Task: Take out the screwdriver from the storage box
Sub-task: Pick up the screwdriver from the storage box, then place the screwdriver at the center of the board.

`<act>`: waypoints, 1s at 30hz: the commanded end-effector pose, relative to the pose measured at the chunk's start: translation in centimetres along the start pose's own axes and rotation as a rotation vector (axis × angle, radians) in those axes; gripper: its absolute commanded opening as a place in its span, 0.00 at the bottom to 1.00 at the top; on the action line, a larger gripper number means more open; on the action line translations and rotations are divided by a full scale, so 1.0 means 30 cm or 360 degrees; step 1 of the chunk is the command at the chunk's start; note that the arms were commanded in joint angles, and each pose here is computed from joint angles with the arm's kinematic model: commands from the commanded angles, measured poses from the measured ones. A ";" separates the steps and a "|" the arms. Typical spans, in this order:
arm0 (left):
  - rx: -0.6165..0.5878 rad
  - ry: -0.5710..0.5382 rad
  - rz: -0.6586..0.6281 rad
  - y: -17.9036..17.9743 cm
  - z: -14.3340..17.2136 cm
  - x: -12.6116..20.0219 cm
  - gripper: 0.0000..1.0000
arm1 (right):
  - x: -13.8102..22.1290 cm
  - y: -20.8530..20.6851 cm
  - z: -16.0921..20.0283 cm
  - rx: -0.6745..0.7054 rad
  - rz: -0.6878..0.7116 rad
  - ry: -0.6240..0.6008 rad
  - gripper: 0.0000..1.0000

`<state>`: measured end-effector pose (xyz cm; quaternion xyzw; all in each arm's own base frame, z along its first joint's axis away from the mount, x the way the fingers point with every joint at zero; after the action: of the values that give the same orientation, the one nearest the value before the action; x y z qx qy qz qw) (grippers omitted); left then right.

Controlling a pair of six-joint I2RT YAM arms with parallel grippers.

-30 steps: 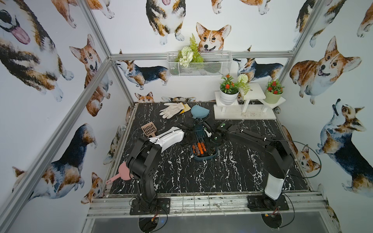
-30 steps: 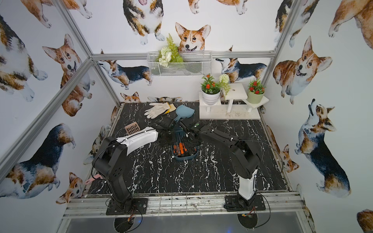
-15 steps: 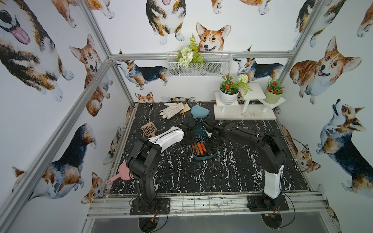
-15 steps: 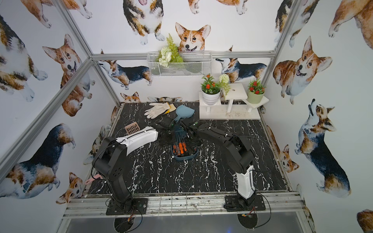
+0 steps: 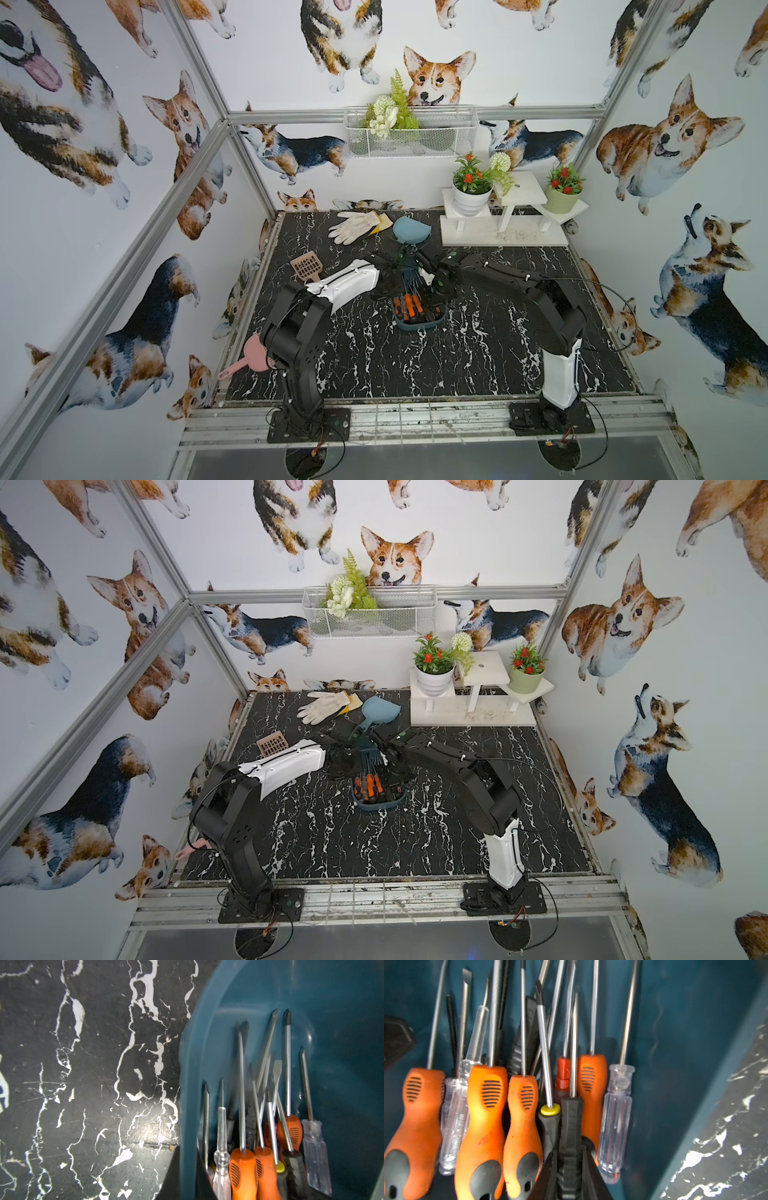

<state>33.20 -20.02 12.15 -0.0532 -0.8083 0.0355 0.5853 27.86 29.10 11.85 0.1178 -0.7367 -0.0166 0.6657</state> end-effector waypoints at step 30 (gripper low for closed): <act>-0.0073 -0.0139 -0.0013 -0.020 -0.074 -0.001 0.00 | 0.230 -0.387 -0.053 -0.0352 0.0127 -0.0418 0.00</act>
<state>34.55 -19.99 12.23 -0.0480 -0.8233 0.0064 0.5655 30.37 18.20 17.16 0.0275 -0.8149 -0.0971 0.5707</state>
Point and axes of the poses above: each gripper's point midway between its finger pads, its own x axis back along the fingers, its own y axis along the line the jaws close on, z = x × y, the point moved 6 cm from there along x, back along the fingers, and after that the axes turned 13 degrees about -x, right-handed, at the moved point
